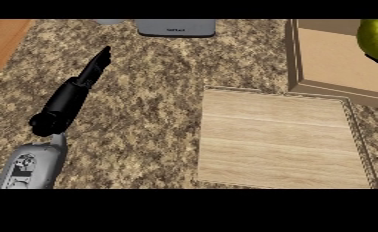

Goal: Pick the pear from the tray and place it in the cardboard box

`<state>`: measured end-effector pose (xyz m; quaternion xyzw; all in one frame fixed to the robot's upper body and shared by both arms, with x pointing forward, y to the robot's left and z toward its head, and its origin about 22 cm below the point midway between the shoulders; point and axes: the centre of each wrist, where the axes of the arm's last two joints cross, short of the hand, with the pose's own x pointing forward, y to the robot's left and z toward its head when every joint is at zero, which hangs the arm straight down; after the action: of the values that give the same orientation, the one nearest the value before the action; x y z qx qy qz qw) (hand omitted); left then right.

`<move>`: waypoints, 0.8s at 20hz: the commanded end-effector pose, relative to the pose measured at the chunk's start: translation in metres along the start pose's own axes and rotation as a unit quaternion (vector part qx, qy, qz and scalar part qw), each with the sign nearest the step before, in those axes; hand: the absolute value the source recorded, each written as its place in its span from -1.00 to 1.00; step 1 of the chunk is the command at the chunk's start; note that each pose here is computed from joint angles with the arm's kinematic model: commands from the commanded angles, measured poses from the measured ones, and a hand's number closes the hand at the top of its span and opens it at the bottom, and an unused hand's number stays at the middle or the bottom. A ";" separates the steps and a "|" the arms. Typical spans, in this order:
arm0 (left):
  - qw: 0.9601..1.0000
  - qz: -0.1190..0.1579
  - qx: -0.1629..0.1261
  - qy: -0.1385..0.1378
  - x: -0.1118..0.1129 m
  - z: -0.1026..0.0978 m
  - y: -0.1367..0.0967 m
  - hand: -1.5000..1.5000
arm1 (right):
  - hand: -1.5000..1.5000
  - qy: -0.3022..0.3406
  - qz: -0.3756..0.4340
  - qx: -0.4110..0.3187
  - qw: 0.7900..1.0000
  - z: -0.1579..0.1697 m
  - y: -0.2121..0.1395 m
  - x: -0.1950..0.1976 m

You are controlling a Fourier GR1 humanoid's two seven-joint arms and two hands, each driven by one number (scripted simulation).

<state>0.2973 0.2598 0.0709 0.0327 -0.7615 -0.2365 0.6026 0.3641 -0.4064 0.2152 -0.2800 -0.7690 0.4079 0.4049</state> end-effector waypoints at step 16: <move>1.000 0.005 -0.017 -0.024 0.010 -0.024 -0.013 0.00 | 1.00 0.130 0.113 0.294 0.940 0.023 0.006 -0.073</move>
<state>0.3089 0.2404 0.0746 0.0141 -0.7682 -0.2501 0.5892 0.3846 -0.4613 0.1924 -0.2939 -0.5651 0.5874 0.4992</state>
